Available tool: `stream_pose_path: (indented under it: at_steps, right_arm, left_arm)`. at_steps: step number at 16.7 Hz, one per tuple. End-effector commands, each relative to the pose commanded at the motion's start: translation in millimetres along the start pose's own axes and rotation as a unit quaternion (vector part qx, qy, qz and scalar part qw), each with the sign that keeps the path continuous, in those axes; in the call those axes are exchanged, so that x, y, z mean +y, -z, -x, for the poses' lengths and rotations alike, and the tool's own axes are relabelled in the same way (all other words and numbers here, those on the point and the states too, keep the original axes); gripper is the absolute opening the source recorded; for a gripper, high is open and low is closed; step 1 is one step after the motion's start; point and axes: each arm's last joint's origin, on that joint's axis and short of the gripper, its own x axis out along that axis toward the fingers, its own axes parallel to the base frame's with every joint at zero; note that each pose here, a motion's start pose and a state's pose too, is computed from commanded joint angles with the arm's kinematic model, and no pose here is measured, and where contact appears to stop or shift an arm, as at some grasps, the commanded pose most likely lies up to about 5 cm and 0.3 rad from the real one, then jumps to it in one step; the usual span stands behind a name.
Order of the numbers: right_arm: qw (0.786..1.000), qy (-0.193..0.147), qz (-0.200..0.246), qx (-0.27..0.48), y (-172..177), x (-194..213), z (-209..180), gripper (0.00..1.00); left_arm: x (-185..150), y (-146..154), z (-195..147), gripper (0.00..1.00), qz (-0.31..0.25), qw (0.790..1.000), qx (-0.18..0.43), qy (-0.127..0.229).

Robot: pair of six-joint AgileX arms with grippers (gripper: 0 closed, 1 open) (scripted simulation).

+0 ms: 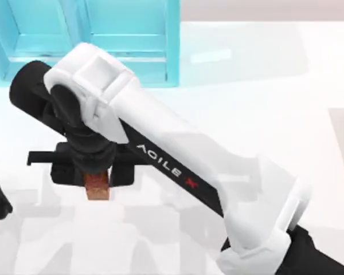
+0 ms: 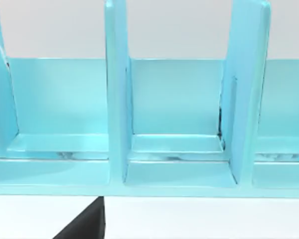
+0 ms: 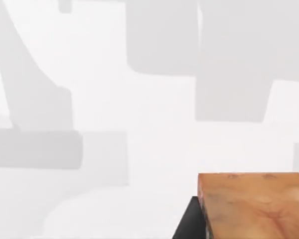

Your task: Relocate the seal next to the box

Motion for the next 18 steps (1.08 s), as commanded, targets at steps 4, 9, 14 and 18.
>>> stream_pose_path:
  at_steps: [4,9,14,18]
  right_arm:
    - [1.0,-0.023,0.002,-0.019,-53.6,-33.0,33.0,0.0]
    - [1.0,-0.002,-0.009,-0.024,-115.6,-101.2,55.4,0.0]
    - [1.0,0.023,-0.009,0.002,-150.1,-172.4,58.6,0.0]
    - [1.0,0.023,0.006,0.01,-160.8,-224.3,70.6,0.0]
  left_arm:
    - [0.0,0.0,0.0,1.0,0.0,1.0,0.0,0.0]
    - [0.0,0.0,0.0,1.0,0.0,1.0,0.0,0.0]
    - [0.0,0.0,0.0,1.0,0.0,1.0,0.0,0.0]
    - [0.0,0.0,0.0,1.0,0.0,1.0,0.0,0.0]
